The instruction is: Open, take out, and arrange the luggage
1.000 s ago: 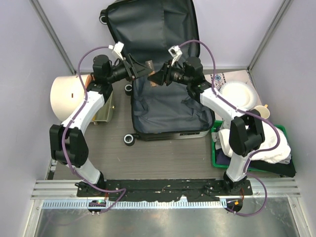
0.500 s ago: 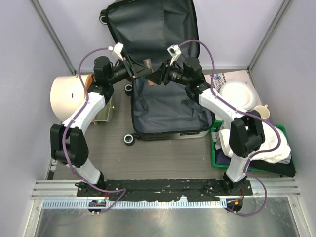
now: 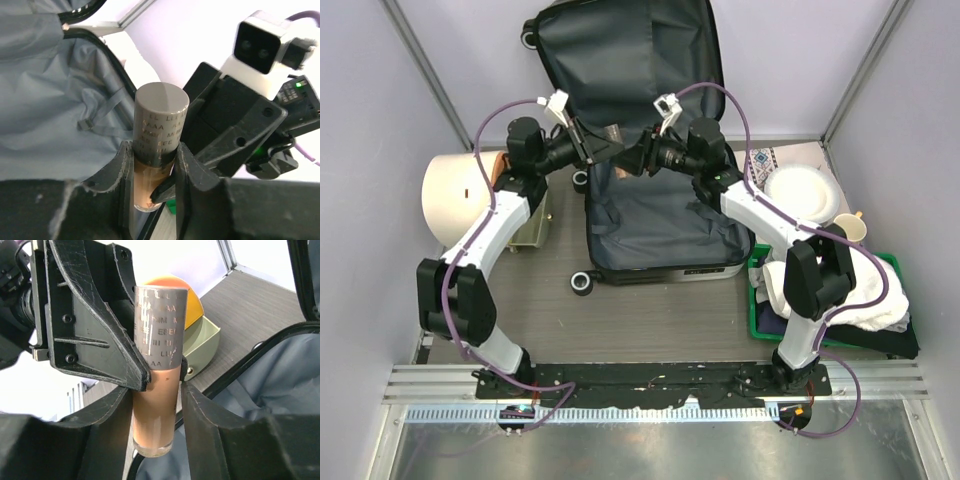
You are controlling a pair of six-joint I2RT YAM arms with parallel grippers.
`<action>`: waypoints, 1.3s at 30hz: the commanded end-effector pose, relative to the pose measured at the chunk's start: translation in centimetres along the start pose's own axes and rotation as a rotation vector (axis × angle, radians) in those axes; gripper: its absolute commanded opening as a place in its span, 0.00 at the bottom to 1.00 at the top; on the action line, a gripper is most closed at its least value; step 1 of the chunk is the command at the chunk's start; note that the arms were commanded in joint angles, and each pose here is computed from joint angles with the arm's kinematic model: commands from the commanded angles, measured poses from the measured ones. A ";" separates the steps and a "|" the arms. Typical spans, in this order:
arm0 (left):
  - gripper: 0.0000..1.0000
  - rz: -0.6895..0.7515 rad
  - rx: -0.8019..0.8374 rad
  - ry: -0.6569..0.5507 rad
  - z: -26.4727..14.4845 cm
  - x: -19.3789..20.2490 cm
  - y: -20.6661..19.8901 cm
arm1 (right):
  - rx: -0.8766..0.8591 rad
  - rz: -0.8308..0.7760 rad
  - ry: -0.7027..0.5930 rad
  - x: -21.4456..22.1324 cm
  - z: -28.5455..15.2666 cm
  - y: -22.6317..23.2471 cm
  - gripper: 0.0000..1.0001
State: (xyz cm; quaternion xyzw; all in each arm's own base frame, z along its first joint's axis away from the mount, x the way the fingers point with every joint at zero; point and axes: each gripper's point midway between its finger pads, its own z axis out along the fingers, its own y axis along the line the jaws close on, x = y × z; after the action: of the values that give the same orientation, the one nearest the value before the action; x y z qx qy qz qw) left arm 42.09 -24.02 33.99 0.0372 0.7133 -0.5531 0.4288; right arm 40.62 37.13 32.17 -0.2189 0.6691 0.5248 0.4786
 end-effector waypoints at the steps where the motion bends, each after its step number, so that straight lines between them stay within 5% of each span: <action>1: 0.00 0.079 -0.115 0.015 -3.3 -0.3 0.7 | -0.050 -0.151 -0.095 -4.6 -1.9 4.2 0.53; 5: 0.00 0.170 -0.299 0.101 -6.8 1.1 4.4 | 0.015 -0.167 -0.091 -4.8 -3.1 2.4 0.73; 21: 0.00 0.413 -1.183 0.293 -19.7 0.5 18.4 | 0.116 -0.185 -0.057 -4.2 -6.5 -0.4 0.76; 31: 0.00 0.467 -1.399 0.283 -21.3 -0.3 23.4 | 0.115 -0.181 -0.047 -4.0 -6.8 -0.3 0.76; 39: 0.00 0.455 -1.424 0.333 -20.5 0.7 26.5 | 0.122 -0.184 -0.044 -3.8 -7.3 -0.2 0.76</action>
State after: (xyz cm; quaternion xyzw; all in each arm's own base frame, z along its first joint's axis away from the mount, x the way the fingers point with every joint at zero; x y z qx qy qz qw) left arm 41.86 1.52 13.49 -0.0053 0.9410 0.1242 0.3148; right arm 40.42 30.22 32.31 -0.2252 0.6941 0.4437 0.5202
